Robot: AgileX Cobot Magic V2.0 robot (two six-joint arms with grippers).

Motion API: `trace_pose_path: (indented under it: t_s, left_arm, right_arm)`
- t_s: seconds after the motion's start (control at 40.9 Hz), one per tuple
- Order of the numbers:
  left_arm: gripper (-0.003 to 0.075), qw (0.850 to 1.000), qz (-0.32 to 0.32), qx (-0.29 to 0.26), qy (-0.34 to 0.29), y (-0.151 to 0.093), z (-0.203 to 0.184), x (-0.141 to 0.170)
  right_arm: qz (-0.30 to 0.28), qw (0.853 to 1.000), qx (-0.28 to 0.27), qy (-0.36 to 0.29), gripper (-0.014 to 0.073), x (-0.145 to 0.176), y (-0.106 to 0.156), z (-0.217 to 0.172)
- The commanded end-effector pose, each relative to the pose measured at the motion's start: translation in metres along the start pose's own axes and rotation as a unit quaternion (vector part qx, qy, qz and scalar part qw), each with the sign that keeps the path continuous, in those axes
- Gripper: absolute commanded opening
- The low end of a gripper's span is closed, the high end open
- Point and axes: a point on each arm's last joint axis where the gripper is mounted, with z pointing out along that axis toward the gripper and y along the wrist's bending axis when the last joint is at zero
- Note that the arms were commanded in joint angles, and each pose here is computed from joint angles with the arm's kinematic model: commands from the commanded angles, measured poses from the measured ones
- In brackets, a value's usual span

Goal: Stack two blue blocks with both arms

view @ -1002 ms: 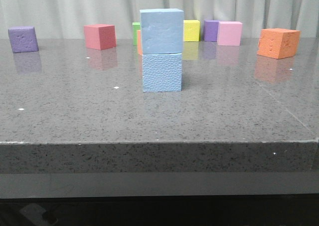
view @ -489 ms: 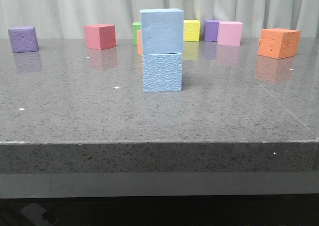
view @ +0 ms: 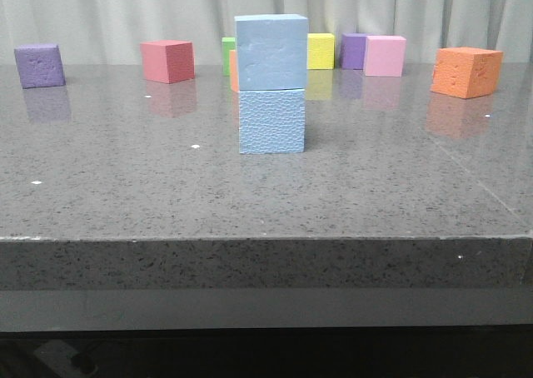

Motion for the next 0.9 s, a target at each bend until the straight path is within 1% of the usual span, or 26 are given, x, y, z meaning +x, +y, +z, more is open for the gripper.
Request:
trace_pose_path:
  t_s: [0.0, 0.024, 0.098, 0.122, 0.171, 0.196, 0.22, 0.244, 0.269, 0.293, 0.342, 0.367, 0.391, 0.464, 0.538, 0.587, 0.611, 0.636, 0.733, 0.88]
  left_arm:
    - [-0.002, 0.999, -0.003, 0.004, -0.049, -0.001, -0.002, -0.008]
    - [-0.002, 0.999, -0.003, 0.004, -0.049, -0.001, -0.002, -0.008]
    - [-0.002, 0.999, -0.003, 0.004, -0.049, -0.001, -0.002, -0.008]
    - [-0.002, 0.999, -0.003, 0.004, -0.049, -0.001, -0.002, -0.008]
    - [-0.002, 0.999, -0.003, 0.004, -0.049, -0.001, -0.002, -0.008]
    - [-0.002, 0.999, -0.003, 0.004, -0.049, -0.001, -0.002, -0.008]
    - [-0.002, 0.999, -0.003, 0.004, -0.049, -0.001, -0.002, -0.008]
    - [-0.002, 0.999, -0.003, 0.004, -0.049, -0.001, -0.002, -0.008]
    - [-0.002, 0.999, -0.003, 0.004, -0.049, -0.001, -0.002, -0.008]
    - [-0.002, 0.999, -0.003, 0.004, -0.049, -0.001, -0.002, -0.008]
    - [-0.002, 0.999, -0.003, 0.004, -0.049, -0.001, -0.002, -0.008]
    - [-0.002, 0.999, -0.003, 0.004, -0.049, -0.001, -0.002, -0.008]
    - [-0.002, 0.999, -0.003, 0.004, -0.049, -0.001, -0.002, -0.008]
    - [-0.002, 0.999, -0.003, 0.004, -0.049, -0.001, -0.002, -0.008]
    - [-0.002, 0.999, -0.003, 0.004, -0.049, -0.001, -0.002, -0.008]
    - [-0.002, 0.999, -0.003, 0.004, -0.049, -0.001, -0.002, -0.008]
    - [-0.002, 0.999, -0.003, 0.004, -0.049, -0.001, -0.002, -0.008]
    - [-0.002, 0.999, -0.003, 0.004, -0.049, -0.001, -0.002, -0.008]
    - [-0.002, 0.999, -0.003, 0.004, -0.049, -0.001, -0.002, -0.008]
    - [-0.002, 0.999, -0.003, 0.004, -0.049, -0.001, -0.002, -0.008]
  right_arm:
    - [-0.016, 0.997, 0.034, -0.063, -0.0124, -0.003, -0.005, 0.0]
    - [-0.015, 0.997, 0.042, -0.068, -0.0124, 0.002, -0.006, 0.004]
    - [-0.009, 0.992, 0.062, -0.114, -0.0124, 0.014, -0.007, 0.018]
    - [-0.007, 0.988, 0.067, -0.141, -0.0124, 0.016, -0.007, 0.02]
    - [-0.004, 0.983, 0.077, -0.169, -0.0124, 0.027, -0.008, 0.031]
    - [-0.003, 0.977, 0.084, -0.198, -0.0124, 0.03, -0.008, 0.034]
    - [-0.002, 0.974, 0.089, -0.209, -0.0124, 0.038, -0.009, 0.041]
    - [-0.002, 0.967, 0.096, -0.237, -0.0124, 0.042, -0.009, 0.043]
    - [-0.002, 0.963, 0.101, -0.248, -0.0124, 0.05, -0.01, 0.05]
    - [-0.003, 0.956, 0.108, -0.274, -0.0124, 0.054, -0.01, 0.051]
    - [-0.004, 0.947, 0.118, -0.298, -0.0124, 0.07, -0.01, 0.061]
    - [-0.003, 0.94, 0.123, -0.318, -0.0124, 0.074, -0.01, 0.062]
    - [0.001, 0.937, 0.127, -0.324, -0.0124, 0.081, -0.01, 0.066]
    - [0.029, 0.921, 0.137, -0.363, -0.0124, 0.093, -0.011, 0.069]
    - [0.056, 0.911, 0.144, -0.382, -0.0124, 0.104, -0.013, 0.074]
    - [0.064, 0.908, 0.145, -0.387, -0.0124, 0.109, -0.014, 0.079]
    - [0.064, 0.909, 0.145, -0.386, -0.0124, 0.111, -0.014, 0.081]
    - [0.066, 0.914, 0.145, -0.374, -0.0124, 0.112, -0.014, 0.082]
    - [0.068, 0.918, 0.145, -0.364, -0.0124, 0.114, -0.014, 0.083]
    - [0.069, 0.919, 0.145, -0.361, -0.0124, 0.114, -0.014, 0.084]
